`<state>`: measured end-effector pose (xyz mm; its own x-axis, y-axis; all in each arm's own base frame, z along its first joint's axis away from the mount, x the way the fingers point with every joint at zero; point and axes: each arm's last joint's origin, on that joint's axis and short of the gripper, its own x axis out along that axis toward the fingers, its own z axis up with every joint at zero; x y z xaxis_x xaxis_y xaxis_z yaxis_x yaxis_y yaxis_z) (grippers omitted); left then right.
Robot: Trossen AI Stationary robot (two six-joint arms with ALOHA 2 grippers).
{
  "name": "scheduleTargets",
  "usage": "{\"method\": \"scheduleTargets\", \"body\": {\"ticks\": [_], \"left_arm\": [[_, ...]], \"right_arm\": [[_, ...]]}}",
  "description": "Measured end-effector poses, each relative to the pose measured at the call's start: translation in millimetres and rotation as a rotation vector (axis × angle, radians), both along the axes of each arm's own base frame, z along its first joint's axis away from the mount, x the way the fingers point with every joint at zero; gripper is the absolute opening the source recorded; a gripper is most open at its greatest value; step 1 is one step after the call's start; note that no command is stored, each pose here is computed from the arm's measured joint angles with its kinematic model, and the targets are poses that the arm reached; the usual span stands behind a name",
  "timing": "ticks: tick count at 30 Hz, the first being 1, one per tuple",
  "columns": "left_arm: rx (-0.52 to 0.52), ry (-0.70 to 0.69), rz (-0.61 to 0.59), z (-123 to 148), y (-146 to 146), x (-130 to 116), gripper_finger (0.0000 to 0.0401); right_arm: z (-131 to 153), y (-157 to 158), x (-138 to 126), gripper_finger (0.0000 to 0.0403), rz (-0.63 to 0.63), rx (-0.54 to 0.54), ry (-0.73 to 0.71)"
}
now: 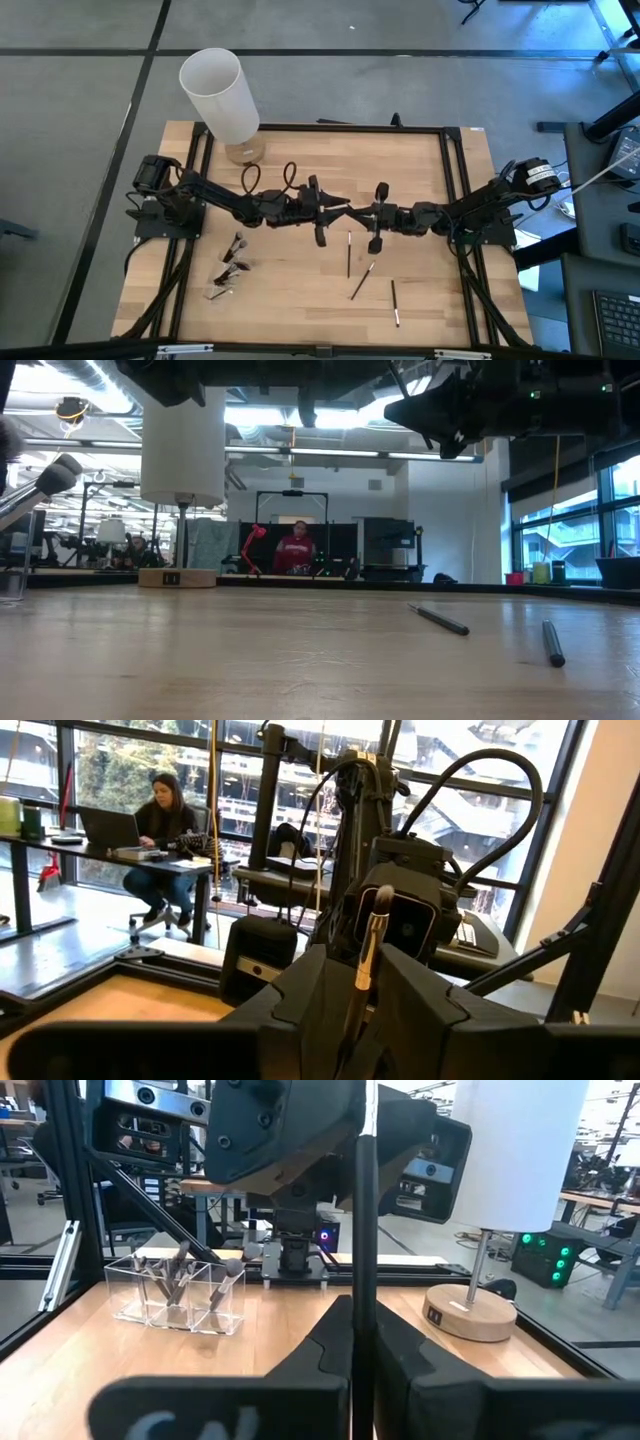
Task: Put items in baskets/containers
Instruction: Put the black eyeshadow brush into the transparent organizer
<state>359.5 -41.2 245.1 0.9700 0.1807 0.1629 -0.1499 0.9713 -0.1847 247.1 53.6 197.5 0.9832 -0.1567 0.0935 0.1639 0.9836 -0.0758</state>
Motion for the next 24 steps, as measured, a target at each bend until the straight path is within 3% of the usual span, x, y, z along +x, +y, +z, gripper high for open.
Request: {"method": "scheduleTargets", "body": {"ticks": [10, 14, 19, 24], "left_arm": [[0.015, 0.008, 0.002, -1, 1, 0, 0.0017], [0.016, 0.013, 0.004, -1, 1, 0, 0.0011], [0.023, 0.057, 0.012, -4, 1, 0, 0.0024], [0.082, 0.247, 0.032, -11, -5, -6, 0.0016]], "right_arm": [[0, 0, 0, 0.0017, -0.005, 0.005, 0.000], [-1, -1, 0, 0.0020, -0.005, 0.005, 0.012], [-4, -2, 0, 0.0053, -0.038, 0.013, 0.042], [-5, -2, 0, 0.0102, -0.045, 0.050, 0.057]]}}
